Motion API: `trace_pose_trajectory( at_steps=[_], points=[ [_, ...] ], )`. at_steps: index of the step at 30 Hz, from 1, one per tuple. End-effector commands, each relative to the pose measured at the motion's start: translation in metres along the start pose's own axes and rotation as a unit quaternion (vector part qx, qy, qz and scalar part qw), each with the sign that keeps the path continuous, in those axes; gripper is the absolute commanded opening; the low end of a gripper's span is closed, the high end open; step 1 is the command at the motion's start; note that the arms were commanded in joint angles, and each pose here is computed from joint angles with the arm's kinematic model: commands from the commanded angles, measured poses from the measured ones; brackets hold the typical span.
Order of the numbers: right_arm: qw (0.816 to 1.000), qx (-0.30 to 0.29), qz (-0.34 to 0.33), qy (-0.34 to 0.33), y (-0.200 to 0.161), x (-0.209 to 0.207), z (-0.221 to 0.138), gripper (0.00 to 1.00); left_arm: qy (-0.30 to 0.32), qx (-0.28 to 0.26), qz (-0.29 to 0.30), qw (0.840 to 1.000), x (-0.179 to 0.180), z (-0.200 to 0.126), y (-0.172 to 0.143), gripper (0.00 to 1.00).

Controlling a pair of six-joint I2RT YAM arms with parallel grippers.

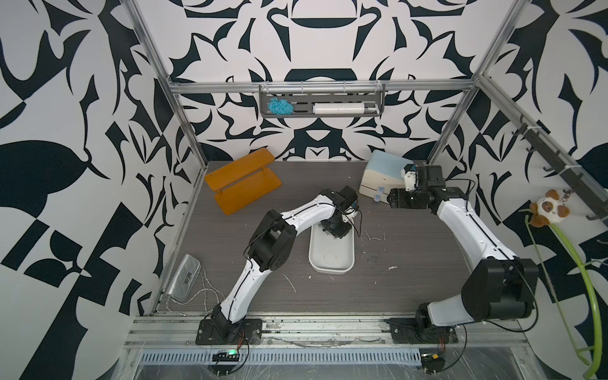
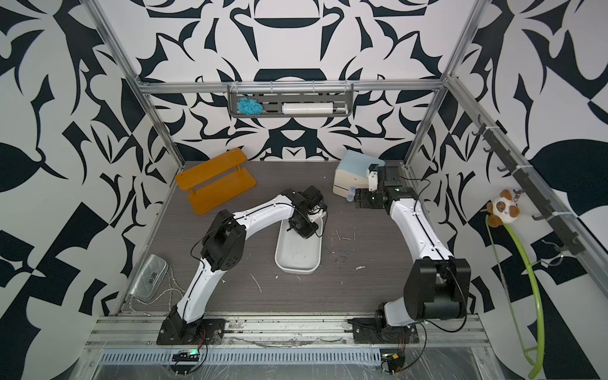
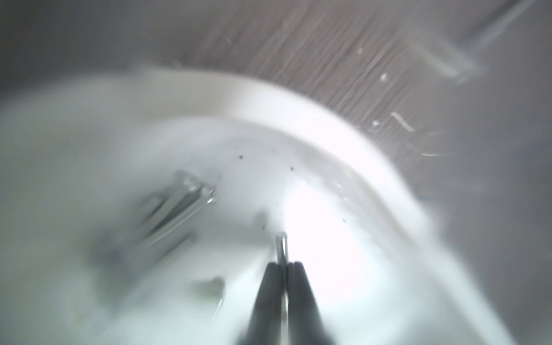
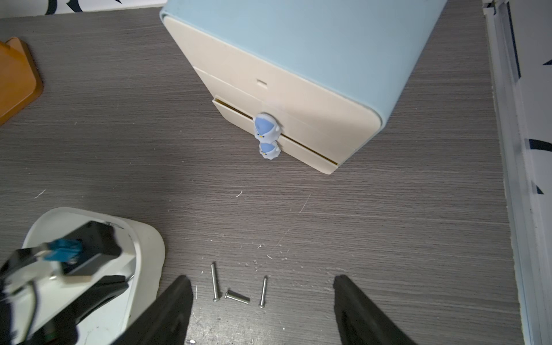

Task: Take out the screws from the storage box
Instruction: Pick up the screw from the storage box, then place the screw at the center of the board.

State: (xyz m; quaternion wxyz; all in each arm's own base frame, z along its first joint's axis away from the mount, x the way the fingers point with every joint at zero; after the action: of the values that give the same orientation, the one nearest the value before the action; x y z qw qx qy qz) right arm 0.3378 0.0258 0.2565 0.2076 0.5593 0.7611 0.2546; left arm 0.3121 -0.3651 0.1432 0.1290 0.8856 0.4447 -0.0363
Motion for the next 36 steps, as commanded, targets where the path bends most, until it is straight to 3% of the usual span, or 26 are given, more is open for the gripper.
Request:
trace_pose_trajectory(
  at_steps=[1,7,11,13,16,19,21,23,26,28,30,31,33,36],
  points=[
    [0.999,-0.033,-0.002,0.022,0.011,0.004,-0.008,0.79,-0.007,-0.068,-0.019,0.997,-0.003,-0.074,0.009,0.0],
    [0.986,-0.091,-0.067,0.12,0.017,0.045,-0.015,0.82,0.016,-0.087,-0.081,0.993,0.024,-0.123,-0.009,0.0],
    [0.968,-0.1,-0.108,0.203,0.029,0.09,-0.02,0.77,0.012,-0.108,-0.193,0.975,0.08,-0.138,-0.042,0.0],
    [0.963,-0.09,-0.127,0.219,0.033,0.116,-0.021,0.8,0.009,-0.124,-0.247,0.961,0.107,-0.143,-0.061,0.0],
    [0.95,-0.07,-0.124,0.278,0.031,0.148,-0.022,1.0,0.011,-0.134,-0.305,0.943,0.136,-0.138,-0.088,0.0],
    [0.931,-0.044,-0.106,0.348,0.02,0.169,-0.009,1.0,0.011,-0.128,-0.322,0.938,0.143,-0.118,-0.1,0.0],
    [0.933,-0.018,-0.056,0.355,0.014,0.173,0.009,1.0,0.006,-0.111,-0.335,0.936,0.146,-0.103,-0.102,0.0],
    [0.917,0.005,-0.039,0.397,0.012,0.182,0.016,1.0,0.005,-0.101,-0.351,0.931,0.149,-0.09,-0.103,0.0],
    [0.932,0.033,-0.008,0.361,0.015,0.186,0.025,1.0,-0.001,-0.098,-0.376,0.921,0.155,-0.078,-0.105,0.0],
    [0.936,0.09,-0.008,0.339,0.021,0.189,0.036,0.98,-0.01,-0.101,-0.394,0.913,0.161,-0.075,-0.108,0.0],
    [0.927,0.123,-0.053,0.352,0.017,0.2,0.042,0.93,-0.025,-0.11,-0.408,0.906,0.167,-0.076,-0.111,0.0],
    [0.93,0.12,-0.084,0.337,0.014,0.207,0.042,0.93,-0.03,-0.112,-0.412,0.904,0.169,-0.074,-0.112,0.0],
    [0.939,0.109,-0.143,0.294,0.009,0.225,0.042,1.0,-0.027,-0.103,-0.413,0.905,0.173,-0.069,-0.116,0.0],
    [0.947,0.134,-0.203,0.209,-0.001,0.242,0.053,1.0,-0.02,-0.075,-0.417,0.906,0.181,-0.059,-0.119,0.0]
  ],
)
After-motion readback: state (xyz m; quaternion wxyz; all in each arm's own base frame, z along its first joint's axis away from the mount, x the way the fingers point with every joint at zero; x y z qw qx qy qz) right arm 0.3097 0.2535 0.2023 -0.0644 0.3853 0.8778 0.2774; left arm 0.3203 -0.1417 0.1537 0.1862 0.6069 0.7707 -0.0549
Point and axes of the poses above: each gripper's point midway between its finger pads, its own z axis out along the fingers, its own x axis along the line the jaws close on, y = z × x, the point moved 9 cm from there along -z, back along the fingers, and after that the axes turned 13 degrees about -z, right-handed, at the moved point
